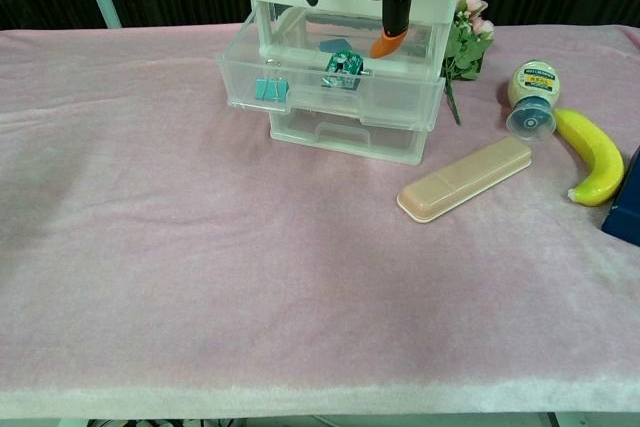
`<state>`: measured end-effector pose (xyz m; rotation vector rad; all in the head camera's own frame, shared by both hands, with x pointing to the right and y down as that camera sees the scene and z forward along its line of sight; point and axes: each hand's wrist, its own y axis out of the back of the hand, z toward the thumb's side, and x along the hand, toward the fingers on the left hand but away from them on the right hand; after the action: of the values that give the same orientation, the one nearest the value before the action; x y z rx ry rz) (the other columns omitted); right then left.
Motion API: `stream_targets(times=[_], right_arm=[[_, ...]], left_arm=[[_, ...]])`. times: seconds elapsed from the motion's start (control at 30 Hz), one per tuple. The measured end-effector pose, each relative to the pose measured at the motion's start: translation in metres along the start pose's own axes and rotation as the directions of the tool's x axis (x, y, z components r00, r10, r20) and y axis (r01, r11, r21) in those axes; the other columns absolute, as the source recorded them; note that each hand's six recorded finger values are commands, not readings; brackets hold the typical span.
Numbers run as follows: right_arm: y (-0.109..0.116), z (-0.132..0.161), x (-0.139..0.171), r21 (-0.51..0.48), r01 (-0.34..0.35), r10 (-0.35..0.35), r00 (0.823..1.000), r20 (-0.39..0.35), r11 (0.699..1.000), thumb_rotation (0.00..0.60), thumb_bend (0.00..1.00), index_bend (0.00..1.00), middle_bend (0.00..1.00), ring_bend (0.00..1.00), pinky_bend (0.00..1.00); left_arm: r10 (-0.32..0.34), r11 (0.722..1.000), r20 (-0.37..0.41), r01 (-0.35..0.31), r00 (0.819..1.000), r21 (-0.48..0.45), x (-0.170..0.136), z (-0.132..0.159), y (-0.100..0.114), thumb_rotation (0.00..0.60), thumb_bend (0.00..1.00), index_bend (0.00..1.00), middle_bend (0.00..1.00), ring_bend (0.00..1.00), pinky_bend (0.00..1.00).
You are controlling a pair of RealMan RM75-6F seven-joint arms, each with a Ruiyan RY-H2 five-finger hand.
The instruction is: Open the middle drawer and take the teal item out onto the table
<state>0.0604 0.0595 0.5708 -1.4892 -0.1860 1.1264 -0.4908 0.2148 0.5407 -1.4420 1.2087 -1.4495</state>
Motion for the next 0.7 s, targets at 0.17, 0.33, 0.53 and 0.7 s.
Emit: stream_targets(times=[0.17, 0.33, 0.53, 0.7], right_arm=[[-0.008, 0.003, -0.006, -0.009, -0.028, 0.028, 1.000, -0.004, 1.000, 0.600, 0.08, 0.34, 0.90, 0.92, 0.80], [-0.011, 0.009, -0.010, -0.016, -0.040, 0.040, 0.999, -0.020, 0.999, 0.600, 0.08, 0.34, 0.90, 0.92, 0.80], [-0.018, 0.011, -0.015, -0.019, -0.054, 0.054, 0.998, -0.024, 0.998, 0.600, 0.08, 0.34, 0.90, 0.92, 0.80], [-0.026, 0.012, -0.020, -0.014, -0.068, 0.068, 0.997, -0.020, 0.998, 0.600, 0.08, 0.35, 0.90, 0.92, 0.80]], left_arm=[[0.000, 1.000, -0.005, 0.000, 1.000, -0.001, 0.000, -0.001, 0.000, 0.600, 0.00, 0.00, 0.00, 0.00, 0.00], [-0.004, 1.000, -0.014, 0.004, 1.000, -0.001, 0.002, -0.002, -0.001, 0.600, 0.00, 0.00, 0.00, 0.00, 0.00], [-0.005, 1.000, -0.017, 0.005, 1.000, 0.000, 0.002, -0.002, -0.001, 0.600, 0.00, 0.00, 0.00, 0.00, 0.00], [-0.013, 1.000, -0.023, 0.013, 1.000, 0.002, 0.003, -0.003, -0.002, 0.600, 0.00, 0.00, 0.00, 0.00, 0.00]])
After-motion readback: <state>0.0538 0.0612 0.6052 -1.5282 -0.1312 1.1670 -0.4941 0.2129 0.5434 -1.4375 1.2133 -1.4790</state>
